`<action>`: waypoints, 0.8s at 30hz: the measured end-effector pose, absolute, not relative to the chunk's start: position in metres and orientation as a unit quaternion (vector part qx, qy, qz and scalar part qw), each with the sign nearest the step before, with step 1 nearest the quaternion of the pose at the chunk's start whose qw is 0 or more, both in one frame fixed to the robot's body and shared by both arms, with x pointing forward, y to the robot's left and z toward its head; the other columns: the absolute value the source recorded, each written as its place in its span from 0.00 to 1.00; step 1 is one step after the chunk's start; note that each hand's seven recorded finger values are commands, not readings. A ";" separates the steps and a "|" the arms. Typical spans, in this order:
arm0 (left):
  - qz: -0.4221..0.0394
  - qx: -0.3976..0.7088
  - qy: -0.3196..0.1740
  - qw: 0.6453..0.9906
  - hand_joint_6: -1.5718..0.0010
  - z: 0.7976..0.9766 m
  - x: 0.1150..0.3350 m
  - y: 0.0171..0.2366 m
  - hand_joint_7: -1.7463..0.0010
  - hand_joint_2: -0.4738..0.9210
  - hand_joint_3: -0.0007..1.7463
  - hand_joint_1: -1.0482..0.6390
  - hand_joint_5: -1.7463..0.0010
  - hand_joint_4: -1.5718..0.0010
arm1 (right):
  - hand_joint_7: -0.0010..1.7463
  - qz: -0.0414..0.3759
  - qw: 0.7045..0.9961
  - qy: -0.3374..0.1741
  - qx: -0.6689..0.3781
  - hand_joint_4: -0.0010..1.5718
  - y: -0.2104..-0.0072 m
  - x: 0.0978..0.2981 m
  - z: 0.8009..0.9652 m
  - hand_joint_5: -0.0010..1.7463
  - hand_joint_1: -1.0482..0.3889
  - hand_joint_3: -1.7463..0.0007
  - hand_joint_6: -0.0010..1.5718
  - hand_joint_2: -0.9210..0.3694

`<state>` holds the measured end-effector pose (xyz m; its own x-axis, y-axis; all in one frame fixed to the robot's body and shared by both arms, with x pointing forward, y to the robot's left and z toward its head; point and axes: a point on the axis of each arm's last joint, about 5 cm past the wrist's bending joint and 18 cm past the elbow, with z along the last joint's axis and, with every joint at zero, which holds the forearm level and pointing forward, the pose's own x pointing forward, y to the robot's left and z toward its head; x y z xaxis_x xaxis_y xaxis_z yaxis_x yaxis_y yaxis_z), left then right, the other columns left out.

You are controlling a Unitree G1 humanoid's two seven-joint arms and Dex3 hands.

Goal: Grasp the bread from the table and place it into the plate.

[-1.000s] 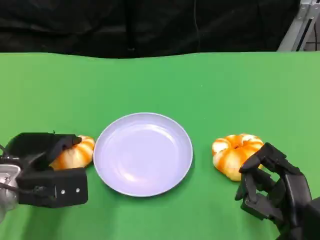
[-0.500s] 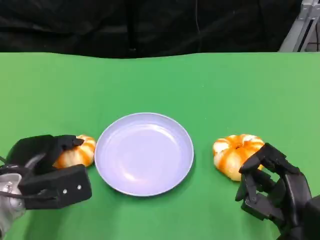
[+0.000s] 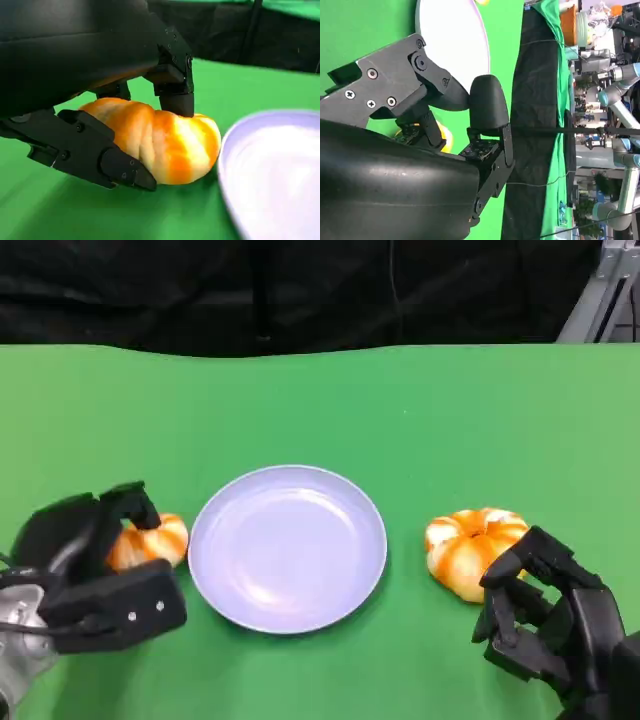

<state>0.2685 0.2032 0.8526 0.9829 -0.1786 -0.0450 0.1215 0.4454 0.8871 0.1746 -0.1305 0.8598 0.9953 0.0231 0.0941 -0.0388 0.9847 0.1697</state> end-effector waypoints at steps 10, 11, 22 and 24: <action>-0.075 0.496 -0.103 0.859 0.56 0.879 0.280 0.199 0.12 0.96 0.22 0.65 0.00 0.55 | 0.94 0.016 0.996 -0.045 0.082 0.53 -0.132 0.174 0.860 1.00 0.64 0.35 0.39 0.24; -0.076 0.494 -0.107 0.860 0.57 0.880 0.281 0.198 0.12 0.96 0.22 0.64 0.00 0.57 | 0.94 0.016 0.996 -0.045 0.082 0.53 -0.132 0.174 0.860 1.00 0.64 0.35 0.39 0.24; -0.139 0.458 -0.166 0.862 0.58 0.897 0.284 0.168 0.13 0.99 0.22 0.62 0.00 0.59 | 0.93 0.017 0.995 -0.049 0.083 0.52 -0.131 0.174 0.860 1.00 0.62 0.34 0.39 0.25; -0.151 0.454 -0.171 0.861 0.56 0.895 0.284 0.161 0.14 0.99 0.23 0.62 0.00 0.58 | 0.94 0.016 0.995 -0.050 0.083 0.52 -0.131 0.174 0.860 1.00 0.62 0.34 0.39 0.25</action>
